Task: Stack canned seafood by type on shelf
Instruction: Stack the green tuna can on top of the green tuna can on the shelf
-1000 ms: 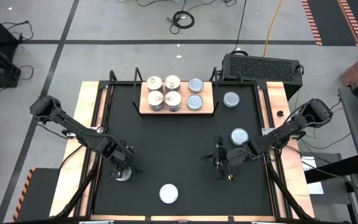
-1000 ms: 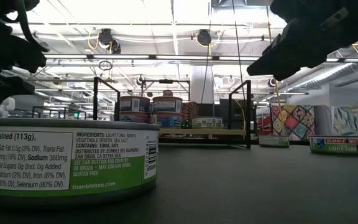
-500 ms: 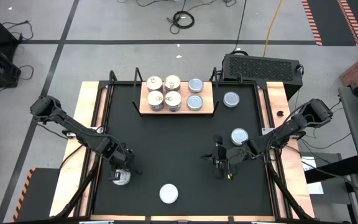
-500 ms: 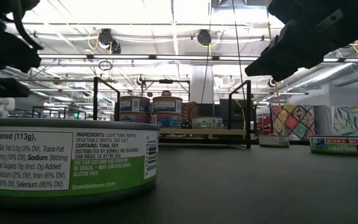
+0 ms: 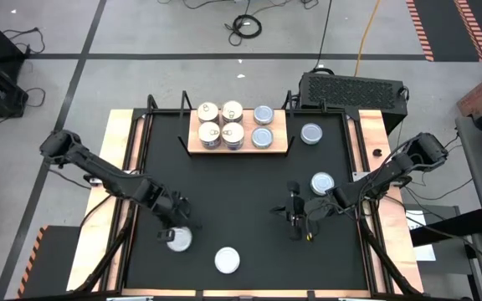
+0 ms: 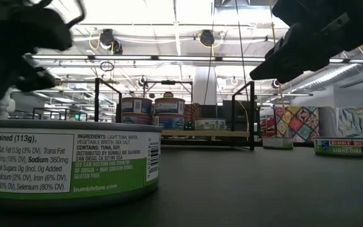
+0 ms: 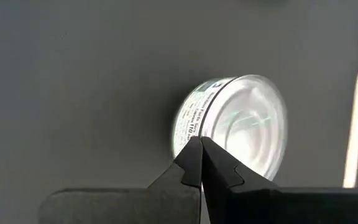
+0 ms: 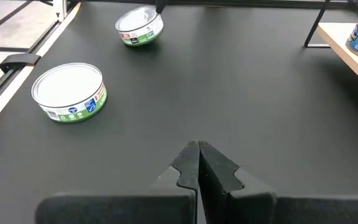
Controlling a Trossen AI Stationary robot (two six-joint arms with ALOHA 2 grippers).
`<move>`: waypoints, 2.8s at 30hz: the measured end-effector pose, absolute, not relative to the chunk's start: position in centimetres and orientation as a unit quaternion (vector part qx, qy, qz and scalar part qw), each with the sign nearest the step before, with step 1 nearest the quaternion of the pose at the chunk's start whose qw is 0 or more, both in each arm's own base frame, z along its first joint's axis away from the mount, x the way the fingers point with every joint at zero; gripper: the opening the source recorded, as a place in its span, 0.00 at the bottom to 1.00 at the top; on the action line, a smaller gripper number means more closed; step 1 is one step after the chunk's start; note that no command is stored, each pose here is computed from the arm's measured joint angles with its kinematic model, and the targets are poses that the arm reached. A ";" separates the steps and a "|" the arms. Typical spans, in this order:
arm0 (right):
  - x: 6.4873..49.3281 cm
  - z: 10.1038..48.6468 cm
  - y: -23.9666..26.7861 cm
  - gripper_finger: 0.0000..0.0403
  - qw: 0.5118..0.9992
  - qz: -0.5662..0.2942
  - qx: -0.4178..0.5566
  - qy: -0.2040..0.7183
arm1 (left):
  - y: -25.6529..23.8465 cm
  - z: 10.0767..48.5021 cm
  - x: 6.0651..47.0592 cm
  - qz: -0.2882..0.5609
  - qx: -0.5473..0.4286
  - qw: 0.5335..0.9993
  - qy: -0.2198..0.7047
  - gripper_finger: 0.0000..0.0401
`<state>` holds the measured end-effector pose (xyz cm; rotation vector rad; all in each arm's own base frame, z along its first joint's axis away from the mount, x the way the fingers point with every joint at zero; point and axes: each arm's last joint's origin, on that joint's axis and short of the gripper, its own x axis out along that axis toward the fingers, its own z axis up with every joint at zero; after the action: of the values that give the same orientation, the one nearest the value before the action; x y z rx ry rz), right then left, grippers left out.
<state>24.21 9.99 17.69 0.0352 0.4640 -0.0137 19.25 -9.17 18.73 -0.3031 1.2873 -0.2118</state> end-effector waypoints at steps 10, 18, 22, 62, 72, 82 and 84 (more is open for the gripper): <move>23.9 17.1 9.9 0.00 0.965 -0.009 0.006 0.261 | -6.6 19.0 21.1 -0.071 -0.150 0.808 0.566 0.00; 23.9 17.0 9.8 0.00 0.964 -0.010 0.005 0.265 | -5.7 19.2 21.3 -0.040 -0.276 0.768 0.577 0.01; 23.9 17.0 9.8 0.00 0.964 -0.011 0.005 0.265 | -6.1 19.2 21.1 -0.036 -0.282 0.763 0.581 0.09; 23.8 16.9 9.8 0.00 0.963 -0.014 0.012 0.271 | -7.4 15.0 23.5 -0.150 -0.202 0.742 0.622 0.05; 23.8 16.9 9.8 0.00 0.962 -0.014 0.011 0.271 | -6.6 15.0 24.1 -0.147 -0.238 0.745 0.605 0.00; 23.7 16.7 9.7 0.00 0.959 -0.016 0.006 0.282 | -3.9 16.5 26.2 -0.120 -0.284 0.772 0.556 0.00; 23.7 16.7 9.8 0.00 0.959 -0.015 0.006 0.282 | -3.3 16.6 26.4 -0.113 -0.289 0.776 0.549 0.00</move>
<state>23.66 9.75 16.74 0.0125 0.5720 -0.0314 26.39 -3.28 16.62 -0.6264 1.1880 -0.2444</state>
